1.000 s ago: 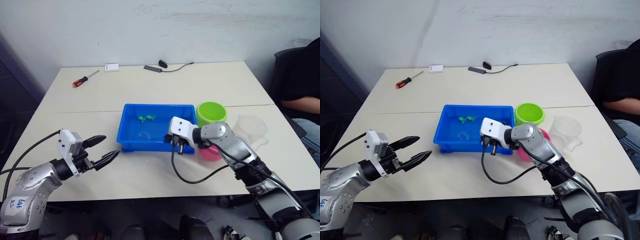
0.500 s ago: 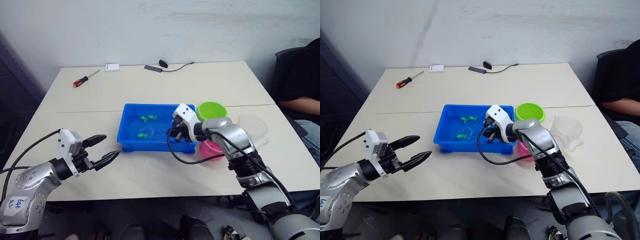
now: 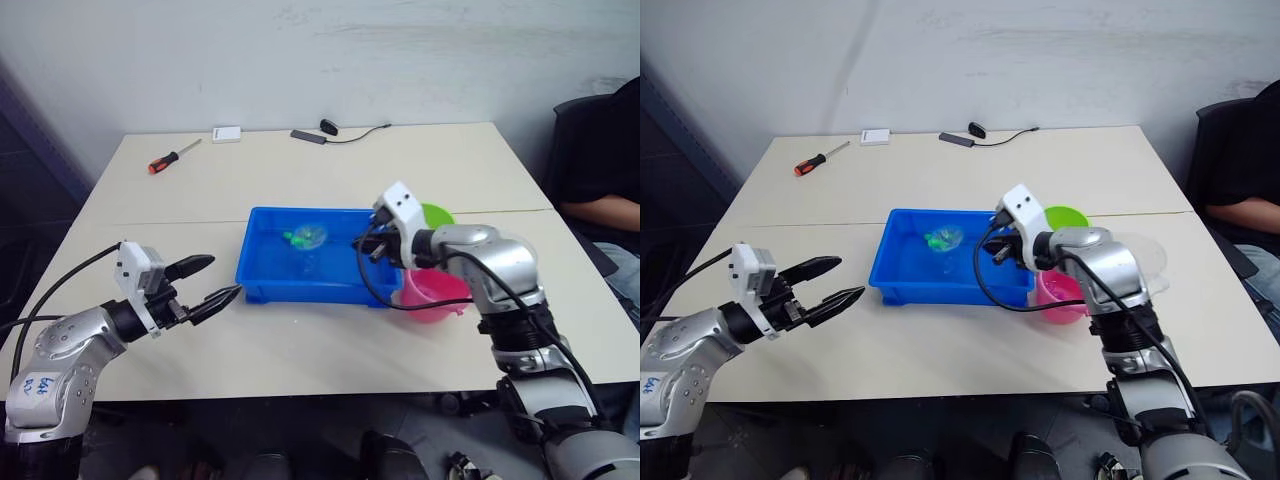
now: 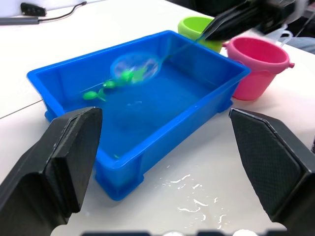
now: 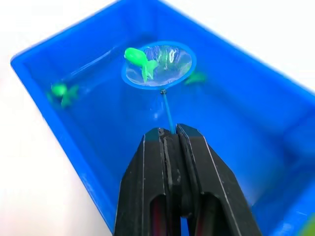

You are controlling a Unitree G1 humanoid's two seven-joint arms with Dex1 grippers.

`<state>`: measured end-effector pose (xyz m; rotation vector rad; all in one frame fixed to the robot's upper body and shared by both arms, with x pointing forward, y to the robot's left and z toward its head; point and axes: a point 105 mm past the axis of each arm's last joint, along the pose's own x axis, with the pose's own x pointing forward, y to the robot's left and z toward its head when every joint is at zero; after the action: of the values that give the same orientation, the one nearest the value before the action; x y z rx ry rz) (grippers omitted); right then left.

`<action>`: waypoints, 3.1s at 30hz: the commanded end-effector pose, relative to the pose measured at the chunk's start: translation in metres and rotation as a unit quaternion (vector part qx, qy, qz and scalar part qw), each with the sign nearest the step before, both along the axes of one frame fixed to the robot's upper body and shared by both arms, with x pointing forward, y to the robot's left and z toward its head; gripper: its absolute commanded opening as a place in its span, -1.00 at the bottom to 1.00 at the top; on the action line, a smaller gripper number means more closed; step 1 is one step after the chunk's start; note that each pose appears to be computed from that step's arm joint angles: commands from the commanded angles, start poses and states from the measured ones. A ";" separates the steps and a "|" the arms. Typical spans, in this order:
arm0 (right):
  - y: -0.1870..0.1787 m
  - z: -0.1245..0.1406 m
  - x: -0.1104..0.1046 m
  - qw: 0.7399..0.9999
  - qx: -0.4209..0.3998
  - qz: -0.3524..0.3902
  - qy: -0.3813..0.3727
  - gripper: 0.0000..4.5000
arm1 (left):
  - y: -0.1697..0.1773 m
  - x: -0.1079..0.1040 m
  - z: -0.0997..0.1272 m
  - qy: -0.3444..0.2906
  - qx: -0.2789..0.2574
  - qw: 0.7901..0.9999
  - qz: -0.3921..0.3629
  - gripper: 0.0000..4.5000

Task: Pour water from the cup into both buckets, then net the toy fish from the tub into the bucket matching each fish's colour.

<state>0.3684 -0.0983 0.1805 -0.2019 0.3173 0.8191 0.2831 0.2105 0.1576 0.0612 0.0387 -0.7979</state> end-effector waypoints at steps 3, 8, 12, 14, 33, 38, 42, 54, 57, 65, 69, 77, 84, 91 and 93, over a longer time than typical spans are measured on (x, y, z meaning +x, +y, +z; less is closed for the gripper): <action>-0.029 0.036 -0.018 0.998 0.041 -0.028 -0.047 -1.00 | -0.006 0.011 0.009 -0.017 0.012 0.999 -0.025 0.99; -0.060 0.055 -0.026 0.991 0.067 -0.090 -0.073 -1.00 | -0.013 0.024 0.009 -0.020 0.012 0.999 -0.045 0.99; -0.094 0.060 -0.027 0.981 0.074 -0.161 -0.082 -1.00 | -0.017 0.034 0.008 -0.020 0.013 0.998 -0.054 0.99; -0.110 0.061 -0.027 0.975 0.070 -0.190 -0.087 -1.00 | -0.018 0.038 0.009 -0.022 0.013 0.998 -0.059 0.99; -0.147 0.037 -0.036 0.940 -0.171 -0.222 -0.195 -1.00 | -0.026 0.052 0.014 -0.030 0.024 0.995 -0.092 0.99; -0.136 0.043 -0.034 0.898 -0.286 -0.175 -0.284 -1.00 | -0.028 0.053 0.014 -0.030 0.023 0.995 -0.098 0.99; -0.131 0.049 -0.035 0.850 -0.367 -0.144 -0.349 -1.00 | -0.029 0.052 0.013 -0.030 0.022 0.994 -0.101 0.99; -0.134 0.030 -0.037 0.786 -0.484 -0.082 -0.376 -1.00 | -0.032 0.052 0.013 -0.030 0.020 0.994 -0.107 0.99; -0.136 0.028 -0.035 0.783 -0.491 -0.085 -0.373 -1.00 | -0.033 0.051 0.012 -0.030 0.019 0.993 -0.109 0.99; -0.116 0.055 -0.035 0.854 -0.349 -0.119 -0.368 -1.00 | -0.028 0.049 0.011 -0.028 0.022 0.994 -0.100 0.99; -0.100 0.049 -0.036 0.934 -0.206 -0.114 -0.267 -1.00 | -0.022 0.050 0.010 -0.025 0.024 0.996 -0.077 0.99; -0.054 0.014 -0.033 0.994 -0.032 -0.099 0.021 -1.00 | -0.003 0.040 -0.001 0.012 0.037 0.999 -0.006 0.99; -0.037 -0.004 -0.019 0.990 -0.028 -0.115 0.074 -1.00 | 0.007 0.026 -0.006 0.036 0.037 0.998 0.025 0.99; -0.021 -0.020 -0.001 0.985 -0.010 -0.135 0.111 -1.00 | 0.007 0.016 -0.009 0.039 0.035 0.998 0.033 0.99; -0.016 -0.022 0.004 0.983 0.000 -0.141 0.121 -1.00 | 0.007 0.015 -0.009 0.039 0.035 0.998 0.035 0.99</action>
<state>0.3656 -0.1163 0.1463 -0.0528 0.6056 0.5818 0.3001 0.2176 0.1344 0.0798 0.1945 -0.7294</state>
